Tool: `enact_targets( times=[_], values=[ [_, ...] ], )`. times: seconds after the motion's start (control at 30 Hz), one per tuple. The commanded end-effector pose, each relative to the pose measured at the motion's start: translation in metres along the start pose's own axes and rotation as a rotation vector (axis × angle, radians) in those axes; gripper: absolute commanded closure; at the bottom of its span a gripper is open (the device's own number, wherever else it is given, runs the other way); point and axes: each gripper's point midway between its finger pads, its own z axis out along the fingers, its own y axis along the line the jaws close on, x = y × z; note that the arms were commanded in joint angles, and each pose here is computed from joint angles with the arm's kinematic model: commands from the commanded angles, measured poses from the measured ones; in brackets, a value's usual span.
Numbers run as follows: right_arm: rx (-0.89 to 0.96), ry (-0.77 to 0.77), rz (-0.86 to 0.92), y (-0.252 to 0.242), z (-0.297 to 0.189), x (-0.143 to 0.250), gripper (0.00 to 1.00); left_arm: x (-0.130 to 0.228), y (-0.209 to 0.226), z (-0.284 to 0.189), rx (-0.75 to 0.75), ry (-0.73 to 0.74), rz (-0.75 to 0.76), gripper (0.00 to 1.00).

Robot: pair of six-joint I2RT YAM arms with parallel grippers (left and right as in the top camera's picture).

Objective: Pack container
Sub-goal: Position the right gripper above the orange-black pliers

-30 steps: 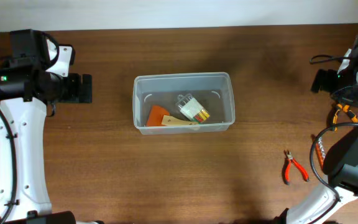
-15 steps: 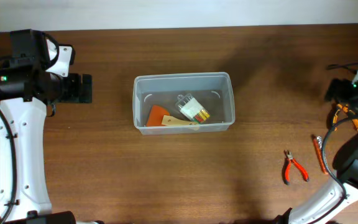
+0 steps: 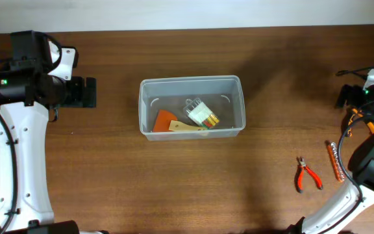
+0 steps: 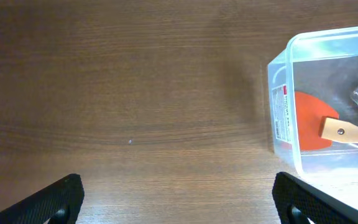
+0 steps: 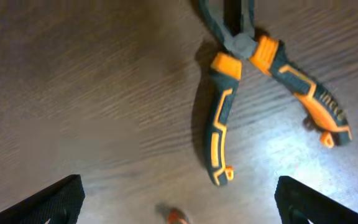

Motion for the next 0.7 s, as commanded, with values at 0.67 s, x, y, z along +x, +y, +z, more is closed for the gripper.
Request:
enact_targets(
  times=[0.67],
  values=[
    [0.006, 0.111, 0.090, -0.027, 0.052, 0.015, 0.02, -0.004, 0.001, -0.001, -0.002, -0.009, -0.007, 0.01]
  ],
)
